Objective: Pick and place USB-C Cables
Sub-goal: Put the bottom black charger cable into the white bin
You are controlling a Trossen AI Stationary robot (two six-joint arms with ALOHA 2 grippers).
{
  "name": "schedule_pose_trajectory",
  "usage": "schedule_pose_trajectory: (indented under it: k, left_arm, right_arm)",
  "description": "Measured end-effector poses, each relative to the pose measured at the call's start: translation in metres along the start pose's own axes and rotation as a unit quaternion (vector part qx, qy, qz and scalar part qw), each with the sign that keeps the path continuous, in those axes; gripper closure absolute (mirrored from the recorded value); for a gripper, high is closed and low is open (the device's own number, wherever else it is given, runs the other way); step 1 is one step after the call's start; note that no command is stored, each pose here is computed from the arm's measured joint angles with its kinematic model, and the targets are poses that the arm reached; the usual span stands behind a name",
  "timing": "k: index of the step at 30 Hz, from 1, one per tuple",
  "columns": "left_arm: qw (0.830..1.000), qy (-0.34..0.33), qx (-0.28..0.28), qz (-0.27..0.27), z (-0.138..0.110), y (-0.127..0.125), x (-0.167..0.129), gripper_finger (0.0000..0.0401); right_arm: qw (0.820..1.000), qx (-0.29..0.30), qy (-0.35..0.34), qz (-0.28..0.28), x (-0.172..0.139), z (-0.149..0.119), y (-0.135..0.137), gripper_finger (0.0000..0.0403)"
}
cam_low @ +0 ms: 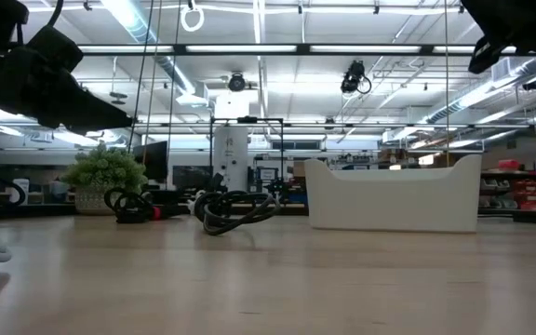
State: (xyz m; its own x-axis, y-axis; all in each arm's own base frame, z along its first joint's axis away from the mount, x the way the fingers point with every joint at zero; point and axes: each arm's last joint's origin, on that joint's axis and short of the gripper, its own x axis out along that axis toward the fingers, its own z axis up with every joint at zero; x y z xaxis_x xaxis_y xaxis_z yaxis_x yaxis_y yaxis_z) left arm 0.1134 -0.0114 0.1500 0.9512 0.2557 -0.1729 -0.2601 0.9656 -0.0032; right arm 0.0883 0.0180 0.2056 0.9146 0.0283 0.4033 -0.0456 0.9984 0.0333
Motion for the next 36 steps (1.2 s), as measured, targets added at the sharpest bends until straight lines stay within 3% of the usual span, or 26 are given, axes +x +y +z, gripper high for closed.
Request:
schedule_pose_trajectory:
  k: [8, 11, 19, 27, 32, 36]
  left_arm:
    - [1.000, 0.000, 0.000, 0.000, 0.000, 0.000, 0.000, 0.0229]
    - [1.000, 0.000, 0.000, 0.000, 0.000, 0.000, 0.000, 0.0229]
    - [1.000, 0.000, 0.000, 0.000, 0.000, 0.000, 0.000, 0.0229]
    - [1.000, 0.000, 0.000, 0.000, 0.000, 0.000, 0.000, 0.0229]
    - [1.000, 0.000, 0.000, 0.000, 0.000, 0.000, 0.000, 0.0229]
    - [1.000, 0.000, 0.000, 0.000, 0.000, 0.000, 0.000, 0.0229]
  right_arm:
    - [0.997, 0.072, -0.005, 0.001, 0.000, 0.001, 0.000, 0.0380]
    - [0.998, 0.063, -0.005, -0.002, 0.000, 0.001, 0.000, 0.0380]
    - [0.995, 0.057, -0.005, -0.080, 0.001, 0.004, -0.005, 0.0380]
    - [0.992, 0.026, 0.006, -0.121, 0.019, 0.030, -0.008, 0.0380]
    - [0.984, 0.009, 0.071, -0.161, 0.043, 0.036, -0.012, 0.0380]
    - [0.978, 0.024, 0.134, -0.159, 0.066, 0.026, -0.013, 0.0380]
